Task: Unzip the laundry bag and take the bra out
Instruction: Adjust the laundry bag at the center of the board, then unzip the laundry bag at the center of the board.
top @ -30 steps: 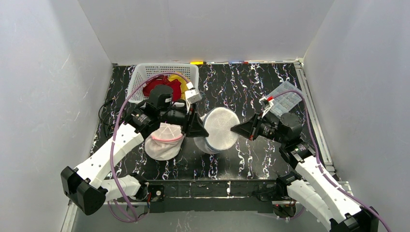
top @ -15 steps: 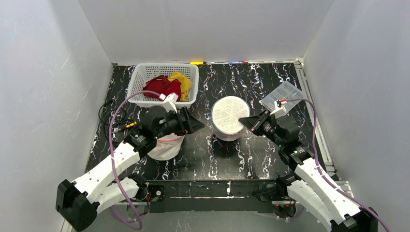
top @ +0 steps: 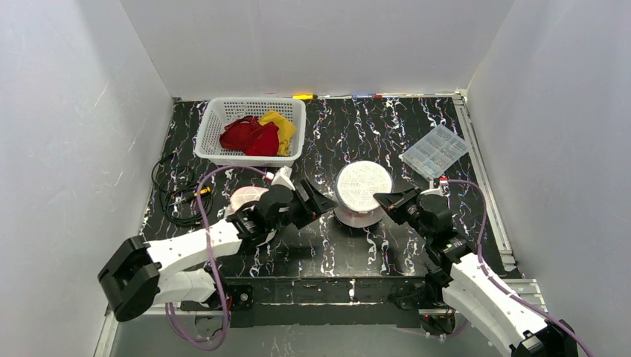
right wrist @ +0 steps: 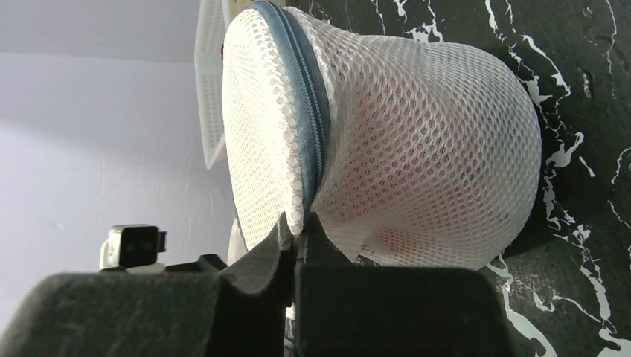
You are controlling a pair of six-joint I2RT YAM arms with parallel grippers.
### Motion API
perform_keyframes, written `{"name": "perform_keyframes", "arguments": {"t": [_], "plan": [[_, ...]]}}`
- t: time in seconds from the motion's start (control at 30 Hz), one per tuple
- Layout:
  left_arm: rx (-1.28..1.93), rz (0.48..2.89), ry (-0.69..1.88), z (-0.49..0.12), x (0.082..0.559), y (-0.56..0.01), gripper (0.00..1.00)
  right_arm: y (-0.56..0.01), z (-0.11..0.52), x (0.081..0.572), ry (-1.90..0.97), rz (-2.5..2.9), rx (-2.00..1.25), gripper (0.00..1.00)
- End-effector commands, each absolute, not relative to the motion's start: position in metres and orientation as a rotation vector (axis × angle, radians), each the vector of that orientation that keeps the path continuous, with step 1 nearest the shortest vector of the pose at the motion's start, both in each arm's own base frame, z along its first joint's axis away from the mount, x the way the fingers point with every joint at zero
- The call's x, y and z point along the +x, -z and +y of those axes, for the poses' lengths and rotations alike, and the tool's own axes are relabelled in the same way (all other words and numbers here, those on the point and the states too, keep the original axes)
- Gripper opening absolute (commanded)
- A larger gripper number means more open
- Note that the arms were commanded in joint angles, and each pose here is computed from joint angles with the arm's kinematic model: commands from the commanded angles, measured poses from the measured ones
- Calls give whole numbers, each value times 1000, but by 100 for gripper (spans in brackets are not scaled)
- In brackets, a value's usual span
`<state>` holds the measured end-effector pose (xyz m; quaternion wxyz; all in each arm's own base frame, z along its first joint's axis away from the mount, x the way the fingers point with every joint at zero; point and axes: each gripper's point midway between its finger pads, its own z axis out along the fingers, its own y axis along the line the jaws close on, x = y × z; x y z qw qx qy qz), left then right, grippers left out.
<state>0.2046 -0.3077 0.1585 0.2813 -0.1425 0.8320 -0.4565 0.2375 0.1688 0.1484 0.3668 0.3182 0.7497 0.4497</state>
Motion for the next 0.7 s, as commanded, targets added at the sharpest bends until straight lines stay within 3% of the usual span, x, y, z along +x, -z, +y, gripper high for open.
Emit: {"name": "perform_keyframes", "arguments": {"t": [0.0, 0.43, 0.67], "plan": [[-473, 2174, 1245, -326, 222, -173, 73, -165, 163, 244, -1178, 1831, 862, 1], [-276, 2252, 1275, -360, 224, -173, 71, -155, 169, 232, -1136, 1950, 774, 1], [-255, 2359, 1324, -378, 216, -156, 64, -157, 167, 231, -1144, 1931, 776, 1]]}}
